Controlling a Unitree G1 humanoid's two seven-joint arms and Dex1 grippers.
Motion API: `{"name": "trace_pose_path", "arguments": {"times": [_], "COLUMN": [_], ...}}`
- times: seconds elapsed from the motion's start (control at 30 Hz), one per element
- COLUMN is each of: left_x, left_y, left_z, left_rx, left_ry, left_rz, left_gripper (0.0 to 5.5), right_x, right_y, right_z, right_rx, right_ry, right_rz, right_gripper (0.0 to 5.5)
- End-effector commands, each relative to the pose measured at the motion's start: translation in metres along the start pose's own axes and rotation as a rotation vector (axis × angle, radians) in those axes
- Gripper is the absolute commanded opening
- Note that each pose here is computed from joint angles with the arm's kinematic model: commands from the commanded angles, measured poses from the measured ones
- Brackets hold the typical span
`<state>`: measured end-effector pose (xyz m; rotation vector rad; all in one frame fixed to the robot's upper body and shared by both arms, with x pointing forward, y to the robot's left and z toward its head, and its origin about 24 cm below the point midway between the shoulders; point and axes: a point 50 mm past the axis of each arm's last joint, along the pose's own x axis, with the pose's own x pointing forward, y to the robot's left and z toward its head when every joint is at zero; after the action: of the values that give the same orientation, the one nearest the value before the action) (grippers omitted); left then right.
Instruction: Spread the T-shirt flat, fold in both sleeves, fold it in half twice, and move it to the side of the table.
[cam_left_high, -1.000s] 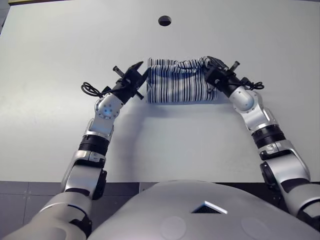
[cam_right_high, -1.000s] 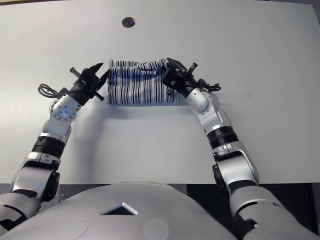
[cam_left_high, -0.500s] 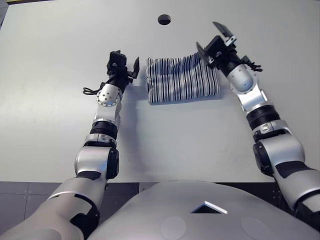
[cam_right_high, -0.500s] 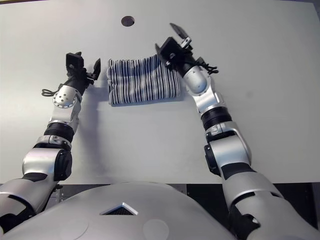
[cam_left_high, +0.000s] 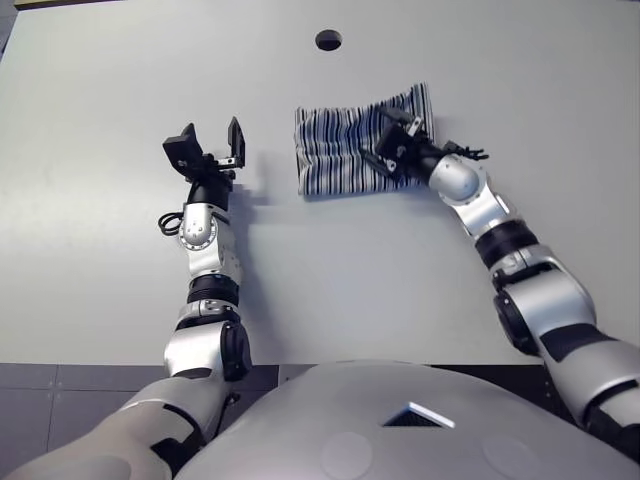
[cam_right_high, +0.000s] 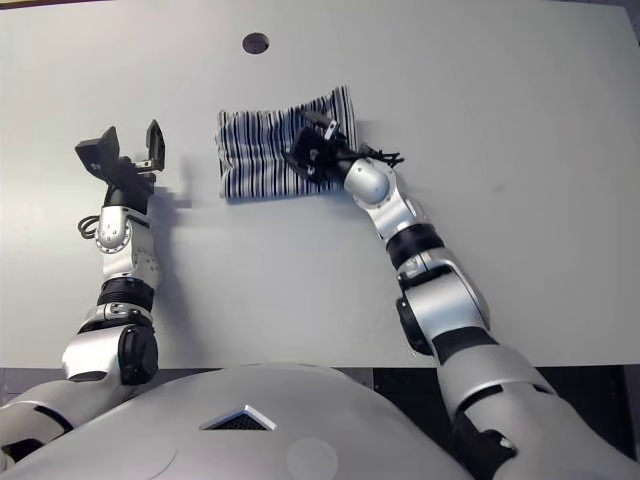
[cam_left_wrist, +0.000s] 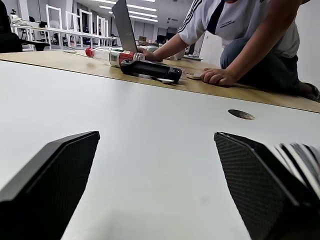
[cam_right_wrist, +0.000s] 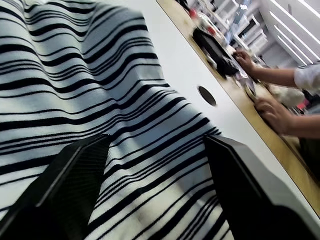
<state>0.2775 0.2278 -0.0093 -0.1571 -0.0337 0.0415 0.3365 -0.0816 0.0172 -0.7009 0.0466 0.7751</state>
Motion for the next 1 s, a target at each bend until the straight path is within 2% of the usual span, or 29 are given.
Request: {"name": "trace_pose_path", "arguments": {"times": [0.03,0.17,0.27,0.33,0.4,0.57,0.6,0.67,0.73,0.8,0.83,0.9,1.0], "left_x": [0.000,-0.001,-0.005,-0.009,-0.012,-0.014,-0.015,-0.015,-0.017,-0.019,-0.020,-0.021,-0.021], "left_y": [-0.004,-0.007,-0.004,-0.002,-0.003,-0.003,-0.004,-0.009,-0.015,-0.025,-0.029,-0.039,-0.056], "left_z": [0.001,-0.002,-0.004,-0.006,-0.008,-0.002,0.001,0.009,0.015,0.020,0.021,0.023,0.024], "left_rx": [-0.036,-0.066,-0.080,-0.084,-0.076,-0.010,0.021,0.087,0.148,0.202,0.220,0.229,0.226], "left_ry": [-0.019,-0.023,-0.025,-0.025,-0.030,-0.111,-0.138,-0.212,-0.287,-0.348,-0.366,-0.399,-0.417], "left_rz": [-0.014,-0.028,-0.004,0.013,0.016,0.053,0.061,0.070,0.069,0.059,0.055,0.062,0.051], "left_gripper": [4.26,4.26,4.26,4.26,4.26,4.26,4.26,4.26,4.26,4.26,4.26,4.26,4.26], "right_x": [-0.001,-0.038,-0.113,-0.155,-0.181,-0.216,-0.218,-0.211,-0.192,-0.154,-0.140,-0.105,-0.077], "right_y": [0.000,-0.031,-0.061,-0.063,-0.058,-0.058,-0.063,-0.083,-0.110,-0.118,-0.113,-0.080,-0.030], "right_z": [-0.027,-0.074,-0.129,-0.151,-0.164,-0.172,-0.171,-0.159,-0.130,-0.084,-0.067,-0.031,-0.010], "right_rx": [0.167,0.575,0.939,1.106,1.207,1.290,1.269,1.168,0.911,0.579,0.476,0.323,0.266], "right_ry": [0.215,0.440,0.609,0.681,0.716,0.690,0.660,0.489,0.237,-0.034,-0.125,-0.284,-0.332], "right_rz": [-0.100,-0.469,-1.008,-1.280,-1.465,-1.785,-1.819,-1.799,-1.699,-1.470,-1.382,-1.135,-0.916], "right_gripper": [3.46,3.46,3.46,3.46,3.46,3.46,3.46,3.46,3.46,3.46,3.46,3.46,3.46]}}
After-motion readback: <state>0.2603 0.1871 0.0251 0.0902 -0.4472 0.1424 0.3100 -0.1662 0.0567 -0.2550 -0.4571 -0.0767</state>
